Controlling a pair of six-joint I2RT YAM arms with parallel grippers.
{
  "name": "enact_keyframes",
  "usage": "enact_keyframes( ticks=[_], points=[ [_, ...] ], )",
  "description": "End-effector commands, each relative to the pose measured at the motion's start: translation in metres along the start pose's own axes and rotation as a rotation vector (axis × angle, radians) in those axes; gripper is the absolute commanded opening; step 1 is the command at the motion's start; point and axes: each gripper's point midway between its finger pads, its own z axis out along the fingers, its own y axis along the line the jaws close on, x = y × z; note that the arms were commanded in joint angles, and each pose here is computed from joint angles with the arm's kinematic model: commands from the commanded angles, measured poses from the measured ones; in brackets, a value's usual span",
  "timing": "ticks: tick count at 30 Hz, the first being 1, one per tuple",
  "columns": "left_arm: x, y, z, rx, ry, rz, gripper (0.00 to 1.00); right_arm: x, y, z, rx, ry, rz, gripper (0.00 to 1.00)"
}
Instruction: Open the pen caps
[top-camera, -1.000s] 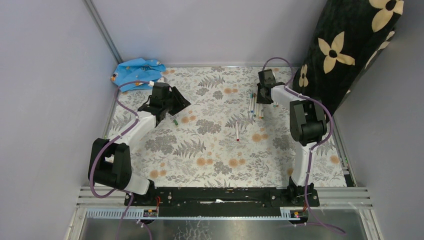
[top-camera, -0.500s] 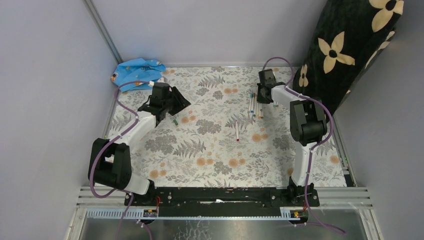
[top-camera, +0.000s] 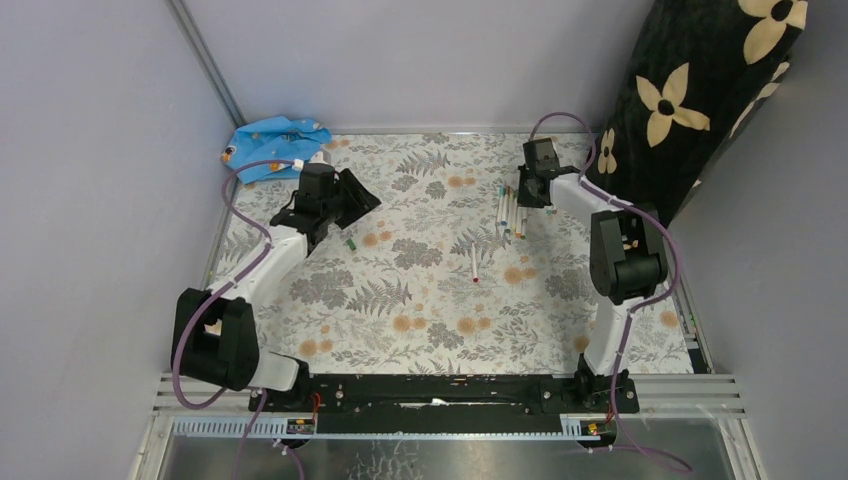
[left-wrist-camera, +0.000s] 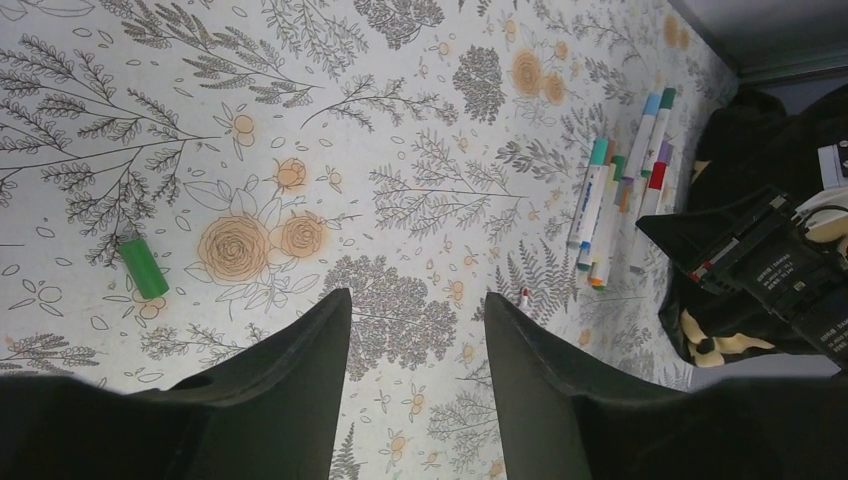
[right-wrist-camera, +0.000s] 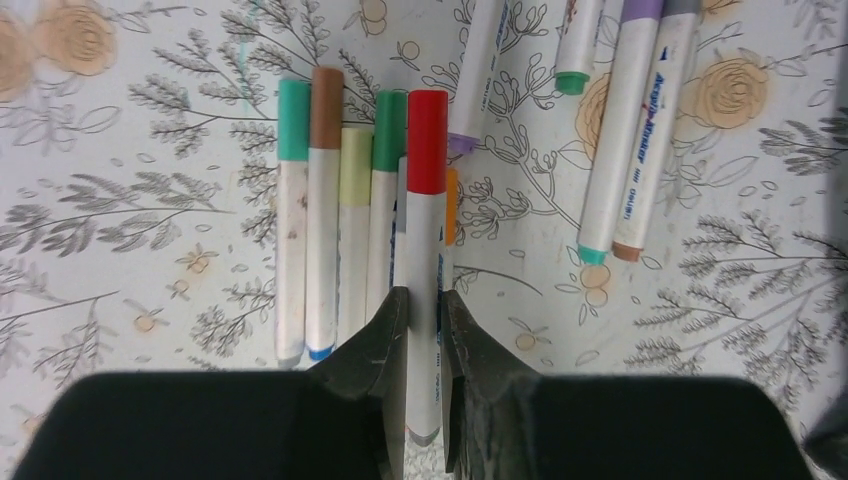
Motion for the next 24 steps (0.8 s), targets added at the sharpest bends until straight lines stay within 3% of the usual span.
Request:
enact_keyframes(
  ticks=[1, 6, 13, 24],
  points=[
    [-0.012, -0.027, -0.013, 0.083, -0.031, -0.004, 0.59, -0.026, 0.007, -0.043, -0.055, -0.093, 0.002, 0.00],
    [-0.010, -0.044, -0.019, 0.183, -0.021, -0.021, 0.61, -0.013, 0.032, -0.070, -0.138, -0.097, -0.037, 0.00],
    [-0.002, -0.073, -0.024, 0.348, 0.021, -0.046, 0.63, 0.027, 0.100, -0.114, -0.338, -0.078, -0.113, 0.00],
    [0.015, -0.083, -0.020, 0.383, 0.068, -0.040, 0.66, 0.079, 0.224, -0.173, -0.595, -0.066, -0.246, 0.00]
  ],
)
